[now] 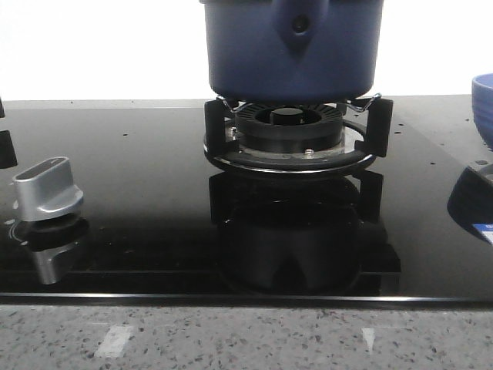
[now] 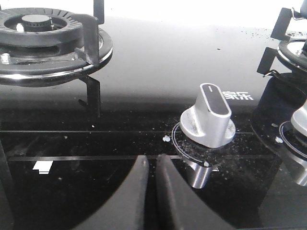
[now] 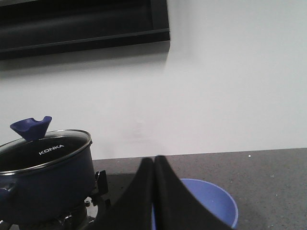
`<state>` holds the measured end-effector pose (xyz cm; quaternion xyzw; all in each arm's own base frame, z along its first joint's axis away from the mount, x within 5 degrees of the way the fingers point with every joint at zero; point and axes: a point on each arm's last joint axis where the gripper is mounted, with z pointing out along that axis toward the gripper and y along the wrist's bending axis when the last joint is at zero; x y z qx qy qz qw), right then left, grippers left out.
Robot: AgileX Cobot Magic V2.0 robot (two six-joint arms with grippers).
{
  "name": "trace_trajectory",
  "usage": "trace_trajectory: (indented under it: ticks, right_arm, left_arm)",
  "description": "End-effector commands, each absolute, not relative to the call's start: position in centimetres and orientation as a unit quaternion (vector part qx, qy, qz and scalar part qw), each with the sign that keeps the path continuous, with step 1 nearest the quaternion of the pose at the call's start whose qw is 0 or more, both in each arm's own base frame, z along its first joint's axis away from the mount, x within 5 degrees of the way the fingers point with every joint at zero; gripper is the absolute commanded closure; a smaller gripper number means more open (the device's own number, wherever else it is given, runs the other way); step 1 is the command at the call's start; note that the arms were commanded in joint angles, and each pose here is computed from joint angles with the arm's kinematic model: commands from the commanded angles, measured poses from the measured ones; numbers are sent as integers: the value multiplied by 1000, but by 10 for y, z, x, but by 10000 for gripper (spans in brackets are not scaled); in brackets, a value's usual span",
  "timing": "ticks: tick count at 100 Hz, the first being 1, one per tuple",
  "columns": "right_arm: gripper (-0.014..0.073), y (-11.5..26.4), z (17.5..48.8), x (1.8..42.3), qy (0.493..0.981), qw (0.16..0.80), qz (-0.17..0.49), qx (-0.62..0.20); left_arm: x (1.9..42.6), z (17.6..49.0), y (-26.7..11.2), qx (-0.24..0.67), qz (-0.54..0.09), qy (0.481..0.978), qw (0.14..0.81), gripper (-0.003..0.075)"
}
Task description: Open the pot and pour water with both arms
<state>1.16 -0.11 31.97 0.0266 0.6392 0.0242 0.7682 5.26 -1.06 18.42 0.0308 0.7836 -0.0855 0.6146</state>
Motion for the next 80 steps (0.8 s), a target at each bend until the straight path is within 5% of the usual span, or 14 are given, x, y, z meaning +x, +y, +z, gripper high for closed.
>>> trace_trajectory:
  ticks: [1,31,80]
  right_arm:
    - [669,-1,334,4,596,803,20,19]
    - [669,-1,311,18,626,779,13,20]
    - [669,-6,189,54,751,659,-29,35]
  left_arm:
    - [53,178,-10,23,-89,776,624,740]
    - [53,178,-10,23,-89,776,624,740]
    - [53,178,-10,23,-89,776,624,740]
